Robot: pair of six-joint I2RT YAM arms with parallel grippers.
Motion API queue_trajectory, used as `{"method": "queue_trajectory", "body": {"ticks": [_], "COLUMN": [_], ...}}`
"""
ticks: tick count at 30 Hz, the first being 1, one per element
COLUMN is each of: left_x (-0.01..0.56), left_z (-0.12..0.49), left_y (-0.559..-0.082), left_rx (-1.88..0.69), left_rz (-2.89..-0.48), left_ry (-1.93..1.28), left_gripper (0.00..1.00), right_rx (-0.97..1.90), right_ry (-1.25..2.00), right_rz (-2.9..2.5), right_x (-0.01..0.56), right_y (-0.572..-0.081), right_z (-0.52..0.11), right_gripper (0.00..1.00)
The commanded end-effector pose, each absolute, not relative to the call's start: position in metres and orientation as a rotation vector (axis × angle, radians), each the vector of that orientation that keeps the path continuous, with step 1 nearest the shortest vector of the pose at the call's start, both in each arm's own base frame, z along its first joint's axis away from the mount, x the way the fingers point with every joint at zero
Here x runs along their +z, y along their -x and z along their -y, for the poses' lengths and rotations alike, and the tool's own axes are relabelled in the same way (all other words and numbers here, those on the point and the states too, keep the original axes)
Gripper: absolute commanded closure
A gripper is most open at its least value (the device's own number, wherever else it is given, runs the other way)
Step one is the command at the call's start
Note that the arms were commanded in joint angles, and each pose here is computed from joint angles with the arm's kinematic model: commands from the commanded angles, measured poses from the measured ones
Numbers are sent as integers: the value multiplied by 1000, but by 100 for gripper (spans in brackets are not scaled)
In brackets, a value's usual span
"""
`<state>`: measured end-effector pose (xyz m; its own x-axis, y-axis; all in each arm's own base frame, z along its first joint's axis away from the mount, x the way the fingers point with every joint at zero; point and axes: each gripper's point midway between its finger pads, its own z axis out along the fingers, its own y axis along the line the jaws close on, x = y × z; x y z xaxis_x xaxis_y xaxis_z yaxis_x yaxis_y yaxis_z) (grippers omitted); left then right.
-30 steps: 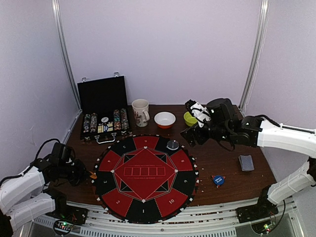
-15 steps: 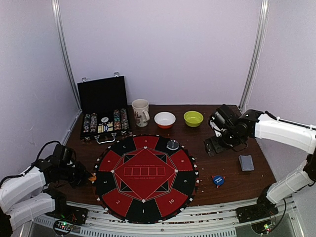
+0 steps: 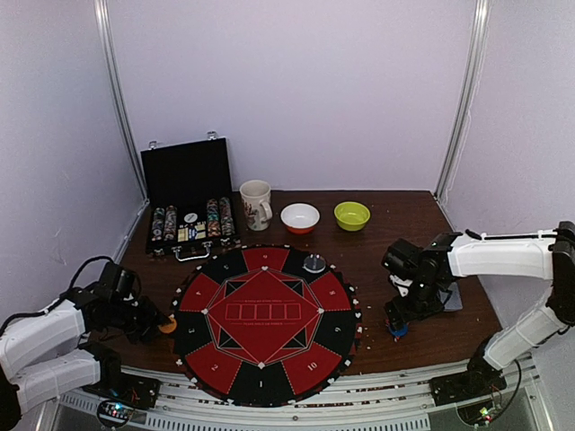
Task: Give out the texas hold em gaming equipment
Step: Place the big blind button at position 3, then pick up the small blind button from the center of the board.
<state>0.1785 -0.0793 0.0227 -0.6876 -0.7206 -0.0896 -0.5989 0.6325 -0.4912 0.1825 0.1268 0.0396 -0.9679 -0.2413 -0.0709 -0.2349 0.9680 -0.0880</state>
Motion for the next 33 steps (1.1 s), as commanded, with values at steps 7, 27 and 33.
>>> {"method": "queue_trajectory", "body": {"ticks": [7, 27, 33], "left_x": [47, 82, 89], "left_z": [69, 63, 64], "left_y": [-200, -233, -242], "left_rx": [-549, -467, -452], "left_rz": [-2504, -2434, -2428], "left_ry": [980, 839, 801], "left_gripper": [35, 28, 28], "right_rx": [-22, -166, -188], "right_ry": [391, 621, 632], "right_rz": [-3026, -2982, -2997], "right_x": [38, 27, 17], "right_y": [-188, -186, -183], "right_z": [-147, -156, -152], "right_gripper": [18, 14, 20]}}
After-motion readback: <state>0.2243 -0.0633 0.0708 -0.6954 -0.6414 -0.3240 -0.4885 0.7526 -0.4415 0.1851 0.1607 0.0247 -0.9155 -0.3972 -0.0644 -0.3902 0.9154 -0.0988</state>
